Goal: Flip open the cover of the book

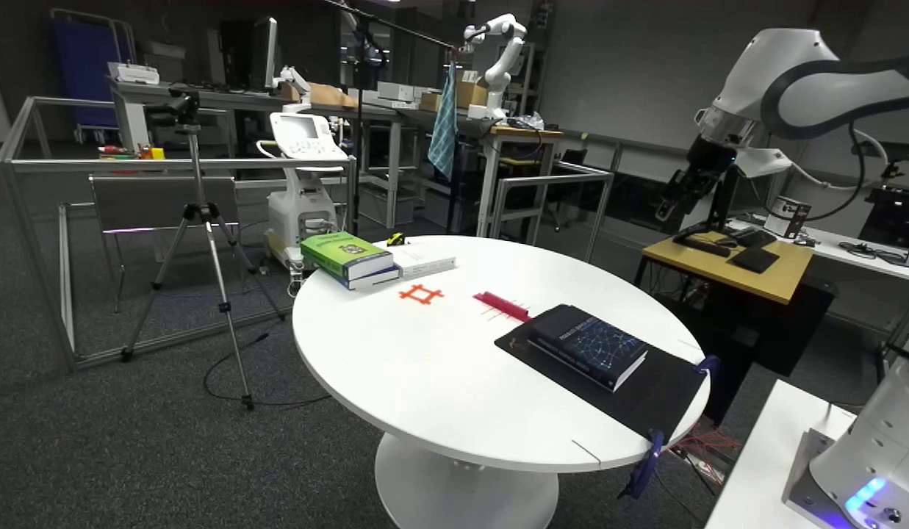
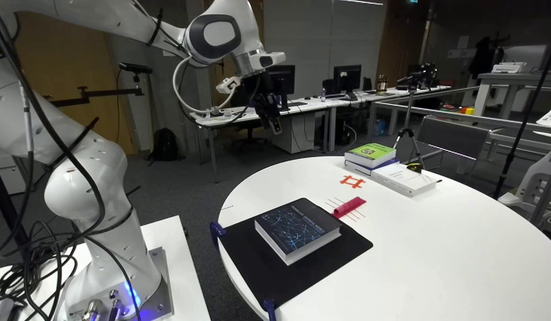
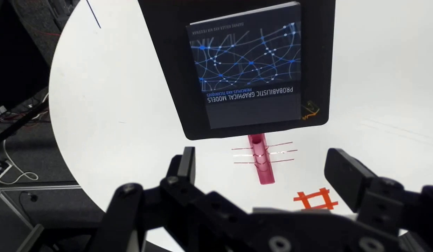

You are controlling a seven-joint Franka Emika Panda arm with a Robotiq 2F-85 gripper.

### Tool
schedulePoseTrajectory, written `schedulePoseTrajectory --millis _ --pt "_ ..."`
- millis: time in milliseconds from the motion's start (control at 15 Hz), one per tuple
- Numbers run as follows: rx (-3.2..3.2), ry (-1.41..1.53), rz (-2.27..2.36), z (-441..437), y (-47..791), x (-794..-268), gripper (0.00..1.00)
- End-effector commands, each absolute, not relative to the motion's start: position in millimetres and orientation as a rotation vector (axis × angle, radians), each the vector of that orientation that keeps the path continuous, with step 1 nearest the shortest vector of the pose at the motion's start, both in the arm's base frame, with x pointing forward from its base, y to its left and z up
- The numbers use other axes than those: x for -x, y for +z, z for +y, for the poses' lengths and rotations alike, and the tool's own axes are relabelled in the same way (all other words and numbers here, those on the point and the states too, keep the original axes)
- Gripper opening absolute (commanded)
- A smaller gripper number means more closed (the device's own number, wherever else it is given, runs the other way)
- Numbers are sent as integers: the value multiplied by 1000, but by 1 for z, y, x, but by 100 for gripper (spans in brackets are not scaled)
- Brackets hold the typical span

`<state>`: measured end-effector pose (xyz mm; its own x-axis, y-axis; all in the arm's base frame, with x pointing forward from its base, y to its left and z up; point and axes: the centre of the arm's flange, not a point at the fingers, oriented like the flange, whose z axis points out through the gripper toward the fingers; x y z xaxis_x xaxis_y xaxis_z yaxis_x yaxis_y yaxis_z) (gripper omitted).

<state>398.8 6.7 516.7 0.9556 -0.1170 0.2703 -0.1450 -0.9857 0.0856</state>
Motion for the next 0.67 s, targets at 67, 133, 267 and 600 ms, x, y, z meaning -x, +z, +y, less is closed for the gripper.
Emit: schedulePoseTrajectory --millis 67,133,267,600 --pt "-3141 283 -126 -39 504 -481 100" --pt "-3176 254 -119 -48 496 -492 100" --pt "-3256 210 -124 -61 481 -510 100" --pt "-3378 178 53 -96 435 -534 100"
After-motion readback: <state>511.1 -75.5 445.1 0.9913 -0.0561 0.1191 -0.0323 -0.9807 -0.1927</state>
